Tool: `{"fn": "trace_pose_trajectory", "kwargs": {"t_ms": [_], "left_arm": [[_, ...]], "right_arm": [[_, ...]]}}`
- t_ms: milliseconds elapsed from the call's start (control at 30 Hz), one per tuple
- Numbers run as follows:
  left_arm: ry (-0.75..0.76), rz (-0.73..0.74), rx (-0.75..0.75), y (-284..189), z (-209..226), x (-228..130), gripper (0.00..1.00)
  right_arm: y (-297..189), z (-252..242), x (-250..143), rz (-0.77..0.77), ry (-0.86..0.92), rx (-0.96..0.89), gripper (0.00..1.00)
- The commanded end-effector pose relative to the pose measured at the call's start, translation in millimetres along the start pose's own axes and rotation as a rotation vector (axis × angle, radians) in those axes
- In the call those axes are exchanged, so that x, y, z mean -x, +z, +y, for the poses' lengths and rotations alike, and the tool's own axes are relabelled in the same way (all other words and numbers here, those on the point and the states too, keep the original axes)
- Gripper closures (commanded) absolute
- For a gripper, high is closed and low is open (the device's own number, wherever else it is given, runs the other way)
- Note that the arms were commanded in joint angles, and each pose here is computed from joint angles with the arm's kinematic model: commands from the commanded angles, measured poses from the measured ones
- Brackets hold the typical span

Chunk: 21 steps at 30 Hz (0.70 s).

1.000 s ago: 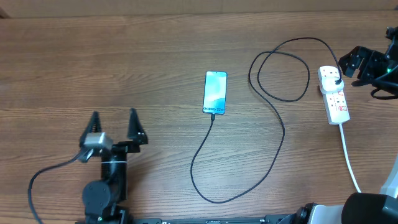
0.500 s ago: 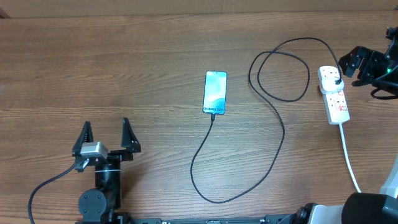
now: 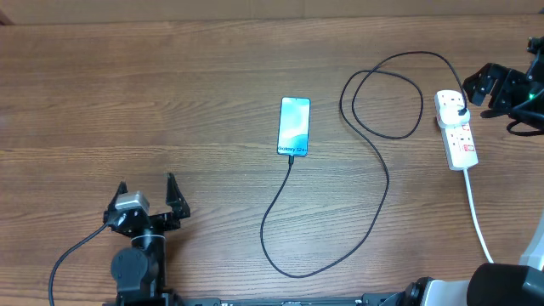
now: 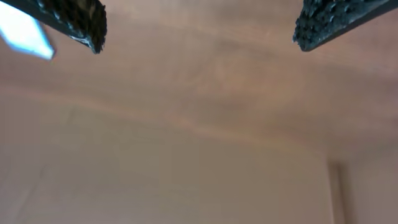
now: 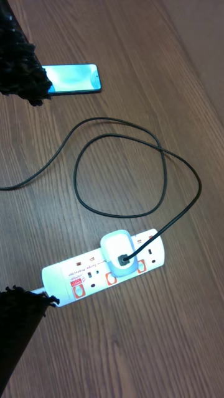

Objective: Plug charger to phone and switch on socket

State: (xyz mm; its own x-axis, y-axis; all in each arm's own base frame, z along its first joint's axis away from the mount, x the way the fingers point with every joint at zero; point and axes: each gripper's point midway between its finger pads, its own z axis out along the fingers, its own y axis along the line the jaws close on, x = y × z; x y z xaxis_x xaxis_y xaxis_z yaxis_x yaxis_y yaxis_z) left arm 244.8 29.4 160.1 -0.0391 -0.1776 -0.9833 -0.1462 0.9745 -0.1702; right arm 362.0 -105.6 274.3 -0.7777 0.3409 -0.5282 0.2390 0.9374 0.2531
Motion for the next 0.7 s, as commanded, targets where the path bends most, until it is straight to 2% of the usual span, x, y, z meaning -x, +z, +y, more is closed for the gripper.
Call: {"fn": "trace_pose_trajectory", "kwargs": {"t_ms": [0,100,333,500,667], "left_arm": [[0.13,0.018,-0.041,-0.4,-5.0,-5.5,0.0],[0.201,0.018,-0.059,-0.6,-7.8,-5.9,0.0],[0.207,0.019,-0.062,-0.7,-8.4,-6.3,0.0],[0.115,0.018,-0.058,-0.6,-7.8,-5.2,0.0],[0.115,0.017,-0.056,-0.6,-7.5,-5.1,0.0]], "right_arm": [[-1.0,0.7,1.1,-0.005,-0.001,-0.002,0.0],[-1.1,0.6,1.1,-0.005,0.0,-0.002,0.0],[-1.0,0.7,1.1,-0.005,-0.001,-0.002,0.0],[-1.0,0.7,1.1,-0.005,-0.001,-0.002,0.0],[-1.1,0.6,1.1,-0.005,0.0,-0.002,0.0]]}}
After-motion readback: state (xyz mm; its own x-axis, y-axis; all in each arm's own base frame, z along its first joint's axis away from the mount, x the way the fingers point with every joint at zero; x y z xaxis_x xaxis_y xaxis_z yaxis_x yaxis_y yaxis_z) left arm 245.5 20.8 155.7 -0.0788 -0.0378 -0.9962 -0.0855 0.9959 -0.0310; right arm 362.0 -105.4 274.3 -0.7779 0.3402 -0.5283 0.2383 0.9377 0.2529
